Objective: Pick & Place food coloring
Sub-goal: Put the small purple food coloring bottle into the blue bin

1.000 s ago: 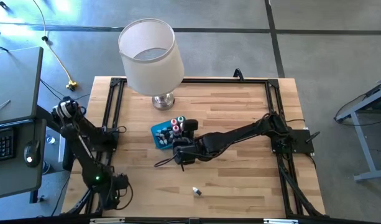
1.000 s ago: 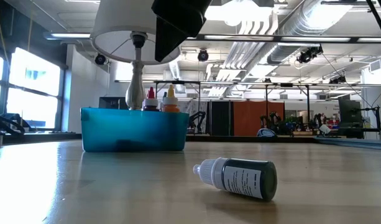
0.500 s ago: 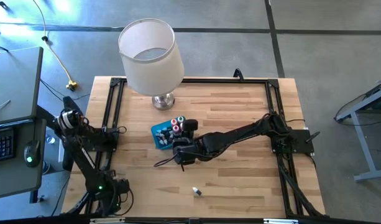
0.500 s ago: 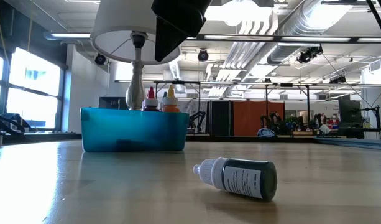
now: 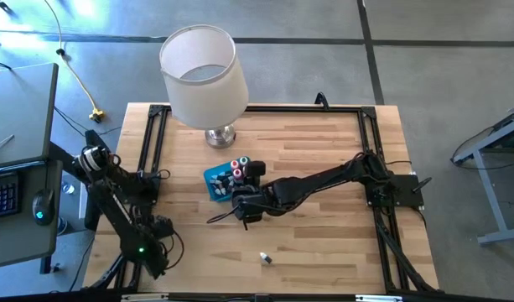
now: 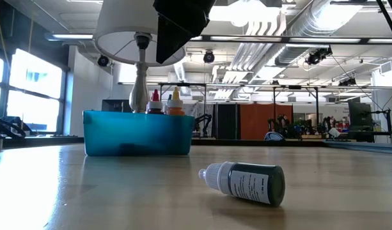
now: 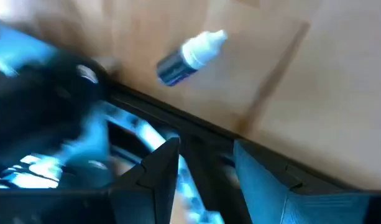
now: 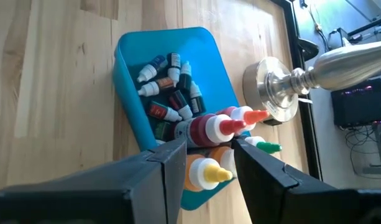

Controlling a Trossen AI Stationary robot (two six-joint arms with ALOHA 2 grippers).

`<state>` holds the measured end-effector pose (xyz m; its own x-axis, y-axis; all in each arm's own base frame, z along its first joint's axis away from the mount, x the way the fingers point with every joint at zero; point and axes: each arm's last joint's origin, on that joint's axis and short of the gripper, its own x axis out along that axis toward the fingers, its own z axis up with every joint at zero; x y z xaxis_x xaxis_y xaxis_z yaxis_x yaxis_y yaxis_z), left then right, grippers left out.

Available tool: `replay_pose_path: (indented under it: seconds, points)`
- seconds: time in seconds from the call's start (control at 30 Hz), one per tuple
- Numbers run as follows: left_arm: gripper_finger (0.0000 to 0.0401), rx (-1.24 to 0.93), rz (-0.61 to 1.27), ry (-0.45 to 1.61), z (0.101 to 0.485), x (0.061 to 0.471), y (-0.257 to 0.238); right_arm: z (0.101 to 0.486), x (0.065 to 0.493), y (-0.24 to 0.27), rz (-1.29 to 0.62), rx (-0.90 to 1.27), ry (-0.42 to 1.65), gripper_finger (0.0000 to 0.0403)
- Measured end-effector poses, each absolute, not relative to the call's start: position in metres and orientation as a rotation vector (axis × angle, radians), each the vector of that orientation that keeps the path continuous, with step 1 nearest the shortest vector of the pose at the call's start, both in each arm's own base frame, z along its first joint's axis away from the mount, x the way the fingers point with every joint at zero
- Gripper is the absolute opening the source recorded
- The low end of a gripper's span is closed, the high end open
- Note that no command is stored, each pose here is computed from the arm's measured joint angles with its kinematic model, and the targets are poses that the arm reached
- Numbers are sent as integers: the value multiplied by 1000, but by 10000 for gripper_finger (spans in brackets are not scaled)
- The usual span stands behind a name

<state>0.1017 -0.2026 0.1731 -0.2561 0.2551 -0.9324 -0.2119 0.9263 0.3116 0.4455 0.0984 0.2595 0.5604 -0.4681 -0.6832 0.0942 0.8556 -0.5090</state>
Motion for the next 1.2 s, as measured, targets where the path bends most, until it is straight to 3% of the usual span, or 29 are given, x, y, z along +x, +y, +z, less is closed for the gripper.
replay_pose_path:
  seconds: [0.2,0.43,0.63,0.8,1.2]
  points:
    - [153,325,177,1823,177,113,-192,259,446,96,-349,-445,925,129]
    - [153,736,25,1666,178,132,-176,259,446,95,-350,-446,930,129]
    - [153,698,34,1787,161,141,-150,258,444,95,-350,-451,944,129]
    - [153,671,-78,1808,147,141,-146,258,444,95,-349,-454,953,129]
    - [153,615,-130,1914,157,139,-150,258,445,89,-358,-449,960,129]
